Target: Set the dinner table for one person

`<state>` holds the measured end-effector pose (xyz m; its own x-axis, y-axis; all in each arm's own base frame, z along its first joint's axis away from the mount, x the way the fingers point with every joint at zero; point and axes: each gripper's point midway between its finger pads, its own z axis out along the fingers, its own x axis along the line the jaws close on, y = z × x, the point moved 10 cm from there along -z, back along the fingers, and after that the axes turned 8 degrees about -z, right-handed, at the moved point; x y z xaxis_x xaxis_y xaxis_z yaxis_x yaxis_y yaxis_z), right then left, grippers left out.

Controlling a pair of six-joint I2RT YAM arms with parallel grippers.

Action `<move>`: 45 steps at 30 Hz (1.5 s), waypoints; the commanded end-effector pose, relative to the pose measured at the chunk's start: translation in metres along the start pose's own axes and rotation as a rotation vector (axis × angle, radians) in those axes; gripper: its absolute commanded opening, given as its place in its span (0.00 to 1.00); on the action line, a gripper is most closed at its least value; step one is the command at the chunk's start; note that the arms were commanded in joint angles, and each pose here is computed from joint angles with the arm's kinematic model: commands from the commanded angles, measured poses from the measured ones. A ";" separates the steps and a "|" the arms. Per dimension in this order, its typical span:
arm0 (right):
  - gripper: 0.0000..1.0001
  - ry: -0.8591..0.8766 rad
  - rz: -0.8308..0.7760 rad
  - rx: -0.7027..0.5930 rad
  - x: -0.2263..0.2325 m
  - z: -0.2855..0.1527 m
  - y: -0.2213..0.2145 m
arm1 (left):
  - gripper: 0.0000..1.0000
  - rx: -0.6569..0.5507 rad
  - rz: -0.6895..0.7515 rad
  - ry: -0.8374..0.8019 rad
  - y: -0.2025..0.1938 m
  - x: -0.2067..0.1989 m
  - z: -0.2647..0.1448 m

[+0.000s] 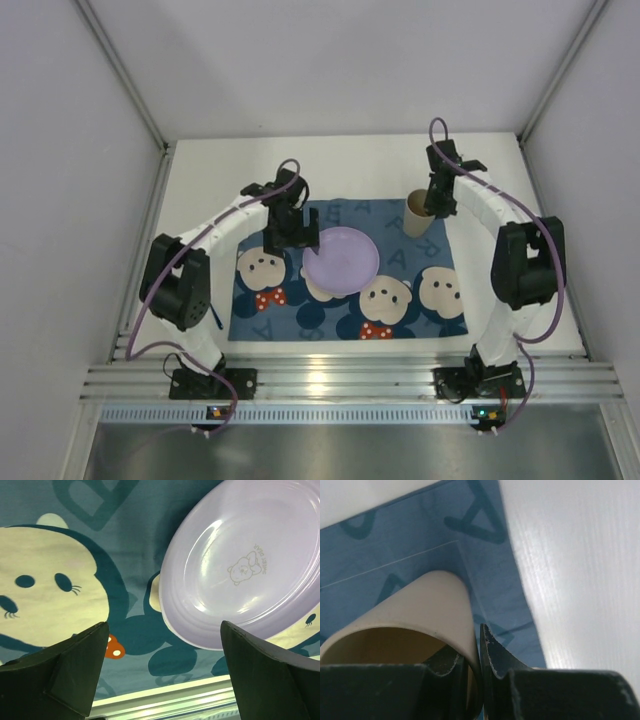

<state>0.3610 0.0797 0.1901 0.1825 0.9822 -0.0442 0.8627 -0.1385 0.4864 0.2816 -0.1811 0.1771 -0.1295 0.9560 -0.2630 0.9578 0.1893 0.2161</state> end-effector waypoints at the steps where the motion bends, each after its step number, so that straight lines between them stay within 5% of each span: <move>1: 0.00 -0.010 0.010 -0.026 0.001 0.019 0.001 | 0.98 -0.093 -0.032 0.007 0.009 -0.004 -0.032; 4: 0.00 -0.014 0.011 -0.015 0.001 0.018 0.000 | 0.98 -0.146 -0.054 0.075 0.015 0.001 -0.042; 7: 0.30 -0.006 0.023 -0.043 0.000 0.006 0.006 | 0.98 -0.181 -0.084 0.119 0.020 0.012 -0.052; 8: 0.51 -0.004 0.019 -0.049 -0.001 0.001 0.008 | 0.98 -0.186 -0.100 0.127 0.022 0.017 -0.054; 9: 0.61 0.009 0.023 -0.071 0.000 -0.008 0.014 | 0.98 -0.190 -0.113 0.146 0.022 0.024 -0.059; 11: 0.76 0.019 0.013 -0.093 0.000 -0.017 0.022 | 0.98 -0.204 -0.175 0.214 0.028 0.044 -0.064; 14: 0.86 0.050 -0.002 -0.118 0.001 -0.039 0.038 | 0.98 -0.239 -0.287 0.322 0.030 0.079 -0.079; 20: 0.90 0.115 0.025 -0.203 -0.002 -0.106 0.065 | 0.98 -0.256 -0.517 0.484 0.013 0.143 -0.085; 30: 0.90 0.237 0.028 -0.139 -0.015 -0.152 0.013 | 0.98 -0.255 -0.672 0.492 -0.020 0.191 -0.051; 36: 0.90 0.212 0.007 -0.119 -0.027 -0.153 -0.013 | 0.98 -0.282 -0.579 0.564 -0.015 0.218 -0.049; 45: 0.90 0.186 0.016 -0.091 -0.035 -0.150 -0.034 | 0.88 -0.169 -0.553 0.570 -0.008 0.233 -0.008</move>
<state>0.2652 0.0716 0.2945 0.1039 0.9876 0.1173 0.8408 -0.1502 0.5201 0.2318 0.0384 0.1317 -0.7361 0.6619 0.1413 0.6652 0.6691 0.3313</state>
